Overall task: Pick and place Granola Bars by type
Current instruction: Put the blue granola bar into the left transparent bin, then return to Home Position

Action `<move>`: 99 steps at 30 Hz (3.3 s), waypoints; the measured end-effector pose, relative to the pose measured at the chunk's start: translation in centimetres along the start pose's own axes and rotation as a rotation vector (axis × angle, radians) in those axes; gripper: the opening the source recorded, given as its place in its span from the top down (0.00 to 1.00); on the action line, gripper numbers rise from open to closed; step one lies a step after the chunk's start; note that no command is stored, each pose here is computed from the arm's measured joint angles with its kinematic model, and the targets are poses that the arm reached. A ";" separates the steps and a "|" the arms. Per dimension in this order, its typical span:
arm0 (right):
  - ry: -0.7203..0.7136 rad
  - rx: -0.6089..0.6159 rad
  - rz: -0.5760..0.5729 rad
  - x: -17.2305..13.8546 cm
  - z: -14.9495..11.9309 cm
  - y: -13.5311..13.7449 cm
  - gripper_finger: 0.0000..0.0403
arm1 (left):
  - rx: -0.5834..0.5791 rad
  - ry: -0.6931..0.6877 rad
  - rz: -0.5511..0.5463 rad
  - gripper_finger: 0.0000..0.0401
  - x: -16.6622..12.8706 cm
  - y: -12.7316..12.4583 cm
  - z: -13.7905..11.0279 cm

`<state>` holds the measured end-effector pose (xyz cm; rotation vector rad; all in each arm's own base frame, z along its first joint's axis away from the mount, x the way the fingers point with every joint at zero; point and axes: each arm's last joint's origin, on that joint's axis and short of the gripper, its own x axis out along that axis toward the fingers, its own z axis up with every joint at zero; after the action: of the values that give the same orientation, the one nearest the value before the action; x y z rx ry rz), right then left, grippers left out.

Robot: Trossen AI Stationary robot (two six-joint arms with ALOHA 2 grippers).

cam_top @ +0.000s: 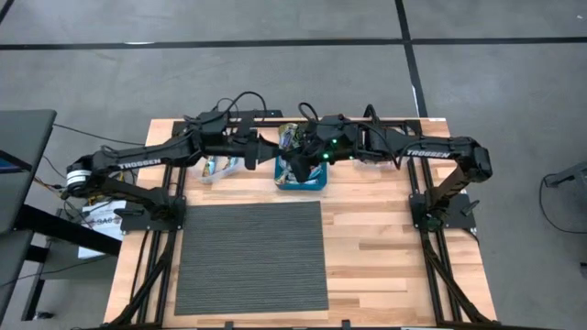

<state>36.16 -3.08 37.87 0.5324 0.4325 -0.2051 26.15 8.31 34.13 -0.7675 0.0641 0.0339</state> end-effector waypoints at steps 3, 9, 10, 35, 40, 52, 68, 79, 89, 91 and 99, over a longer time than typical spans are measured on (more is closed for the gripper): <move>-0.014 -0.002 0.017 0.0 0.1 0.2 1.00 | 0.010 -0.014 0.020 0.57 0.0 0.3 0.1; -0.009 -0.002 0.018 0.0 0.1 0.2 1.00 | 0.010 -0.008 0.031 0.65 0.4 0.6 0.0; -0.009 -0.002 0.017 0.0 0.0 0.2 1.00 | 0.016 -0.008 0.035 0.68 0.4 0.6 0.0; 0.506 -0.076 -0.258 -1.5 -5.1 -1.6 0.60 | 0.141 0.183 0.956 0.99 -7.5 2.3 -0.8; 0.525 -0.175 -0.322 -1.8 -5.8 -1.2 0.58 | 0.086 0.208 1.105 0.99 -11.5 2.4 -0.6; 0.586 -0.274 -0.422 -2.4 -6.8 -1.3 0.61 | 0.079 0.304 1.249 0.85 -12.9 4.0 -0.4; 0.431 -0.387 -0.357 -4.0 -7.8 -1.1 0.62 | 0.257 0.209 1.147 0.45 -12.2 2.1 -0.2; 0.071 -0.010 -0.057 -10.3 -15.9 -5.3 0.62 | 0.271 -0.142 0.525 0.45 -17.5 -2.4 -4.0; 0.020 0.318 -0.033 -11.8 -16.6 -6.2 0.65 | 0.031 -0.241 0.505 0.45 -21.0 -1.9 -6.4; 0.001 0.391 -0.016 -11.5 -16.4 -6.1 0.66 | -0.020 -0.240 0.520 0.45 -21.4 -1.7 -6.7; -0.058 0.147 0.090 -11.0 -15.7 -4.9 0.64 | 0.120 -0.151 0.521 0.45 -21.5 -1.6 -7.1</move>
<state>19.45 1.95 28.43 0.6869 0.3377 -0.1660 4.44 2.07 31.64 -0.6098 0.1203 0.5775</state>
